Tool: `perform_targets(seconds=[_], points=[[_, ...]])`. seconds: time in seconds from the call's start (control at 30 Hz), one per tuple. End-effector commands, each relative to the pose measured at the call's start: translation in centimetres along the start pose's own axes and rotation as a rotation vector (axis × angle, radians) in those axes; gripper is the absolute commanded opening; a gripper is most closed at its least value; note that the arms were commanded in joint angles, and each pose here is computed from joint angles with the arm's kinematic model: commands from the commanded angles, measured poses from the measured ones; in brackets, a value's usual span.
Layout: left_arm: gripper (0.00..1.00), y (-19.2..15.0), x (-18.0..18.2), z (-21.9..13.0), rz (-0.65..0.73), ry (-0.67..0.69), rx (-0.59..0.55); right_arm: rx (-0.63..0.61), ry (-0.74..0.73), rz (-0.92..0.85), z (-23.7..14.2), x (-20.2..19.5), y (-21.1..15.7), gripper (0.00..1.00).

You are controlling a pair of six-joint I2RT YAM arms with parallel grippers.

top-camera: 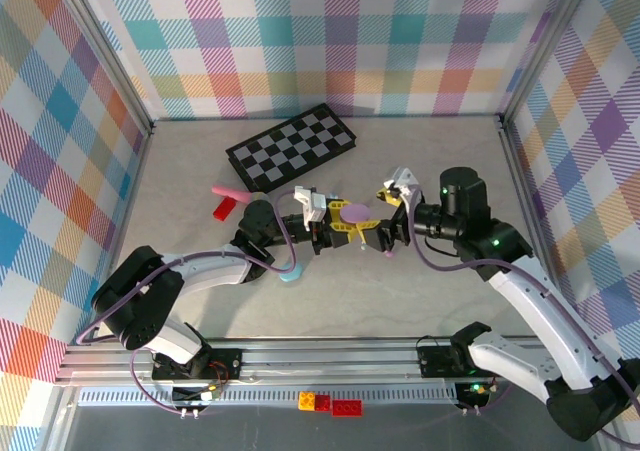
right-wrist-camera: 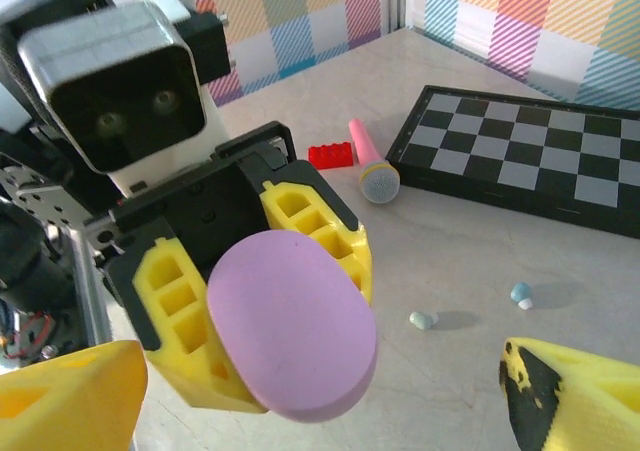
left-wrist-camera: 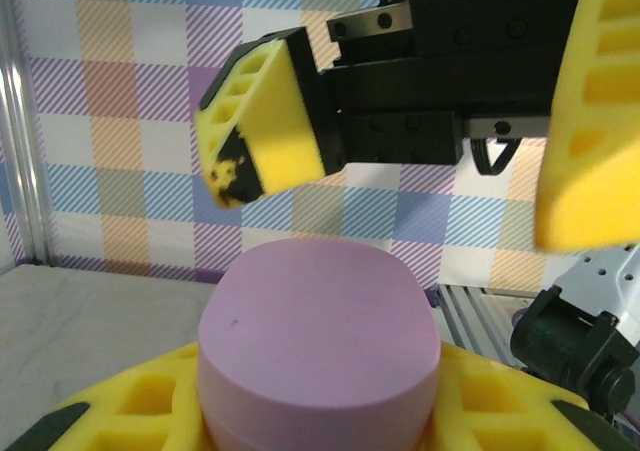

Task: Insert wireless bluetooth earbuds into charging case

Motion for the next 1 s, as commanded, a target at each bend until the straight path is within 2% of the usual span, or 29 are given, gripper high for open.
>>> perform_targets(seconds=[0.0, 0.2, 0.47, 0.57, 0.97], points=[[0.31, 1.1, -0.3, -0.2, 0.033, -0.034, -0.028, 0.025, -0.054, -0.093, 0.7, -0.6, 0.0, 0.91], [0.31, 1.1, -0.4, -0.2, 0.03, -0.042, -0.029, 0.029, -0.129, -0.097, 1.4, -1.5, 0.1, 0.91], [0.31, 0.9, -0.6, -0.4, 0.037, -0.041, -0.03, -0.073, -0.236, -0.037, 0.8, -2.4, 1.9, 0.9], [0.31, 0.9, -0.7, -0.6, 0.042, -0.04, -0.029, -0.102, -0.239, -0.02, 0.7, -2.5, 2.5, 0.9], [0.31, 1.0, -0.9, -1.0, 0.057, -0.026, -0.025, -0.083, -0.219, 0.037, 1.7, -2.9, 3.2, 0.9]])
Point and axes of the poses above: each hand's point on the last joint's axis, 136 mm out from that joint toward the fingers, its own z axis out along the fingers, its own x axis along the line the jaws close on, y = z × x, the point moved 7 cm from there along -z, back along the fingers, and after that the axes turned 2 degrees about z, right-handed, at the moved point
